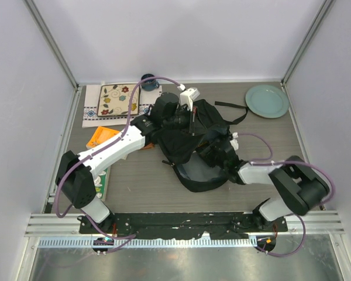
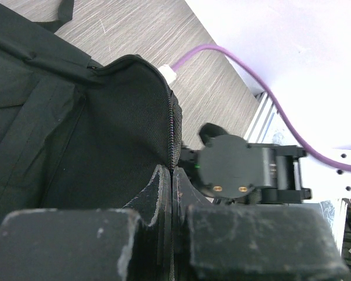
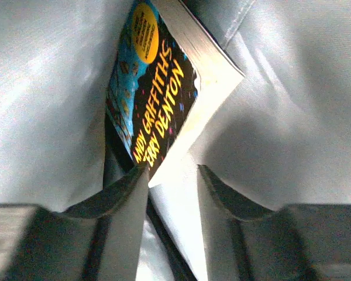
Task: Pack the student bag
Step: Place the book in the student bag, then pick up the book from the center of the board.
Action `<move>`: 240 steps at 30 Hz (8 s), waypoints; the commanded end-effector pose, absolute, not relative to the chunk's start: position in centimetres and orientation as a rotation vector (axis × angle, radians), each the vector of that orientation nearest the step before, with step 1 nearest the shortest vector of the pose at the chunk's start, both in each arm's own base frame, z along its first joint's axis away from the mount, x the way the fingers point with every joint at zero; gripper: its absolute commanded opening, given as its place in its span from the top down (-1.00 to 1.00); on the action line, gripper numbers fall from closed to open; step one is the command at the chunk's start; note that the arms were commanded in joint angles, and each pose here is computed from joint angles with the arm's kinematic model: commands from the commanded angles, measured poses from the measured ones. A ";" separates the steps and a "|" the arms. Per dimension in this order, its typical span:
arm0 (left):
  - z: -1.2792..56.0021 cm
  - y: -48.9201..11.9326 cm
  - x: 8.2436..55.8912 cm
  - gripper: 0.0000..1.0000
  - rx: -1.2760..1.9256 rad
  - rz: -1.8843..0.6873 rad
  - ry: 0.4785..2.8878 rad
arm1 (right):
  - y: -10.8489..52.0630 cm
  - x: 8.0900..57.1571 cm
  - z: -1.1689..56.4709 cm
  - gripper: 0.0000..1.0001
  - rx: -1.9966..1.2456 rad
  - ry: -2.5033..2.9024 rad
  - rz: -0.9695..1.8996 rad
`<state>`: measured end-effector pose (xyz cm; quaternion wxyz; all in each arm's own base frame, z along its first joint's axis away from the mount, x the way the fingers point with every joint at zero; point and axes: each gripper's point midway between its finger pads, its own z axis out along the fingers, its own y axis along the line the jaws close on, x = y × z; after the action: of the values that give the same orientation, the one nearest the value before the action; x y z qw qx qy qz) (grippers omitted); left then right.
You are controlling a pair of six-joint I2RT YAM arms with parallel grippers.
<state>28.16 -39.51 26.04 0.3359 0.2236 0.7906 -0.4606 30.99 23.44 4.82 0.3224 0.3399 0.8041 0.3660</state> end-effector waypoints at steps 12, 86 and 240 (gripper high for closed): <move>26.5 -40.2 28.6 0.89 0.576 -1.245 2.025 | 11.6 23.1 13.0 -0.26 0.889 1.879 0.738; 5.0 14.5 23.0 -0.99 -1.534 0.029 1.984 | 51.3 21.6 13.2 -0.34 -0.319 2.326 1.389; 28.0 -26.5 28.4 -0.86 0.326 -1.626 1.908 | 27.3 19.6 31.1 0.99 -0.106 1.760 1.609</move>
<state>28.02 -26.10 25.94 0.2827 0.1009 0.7399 -0.6021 20.29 26.99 26.55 0.3298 -0.0065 0.7463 0.5781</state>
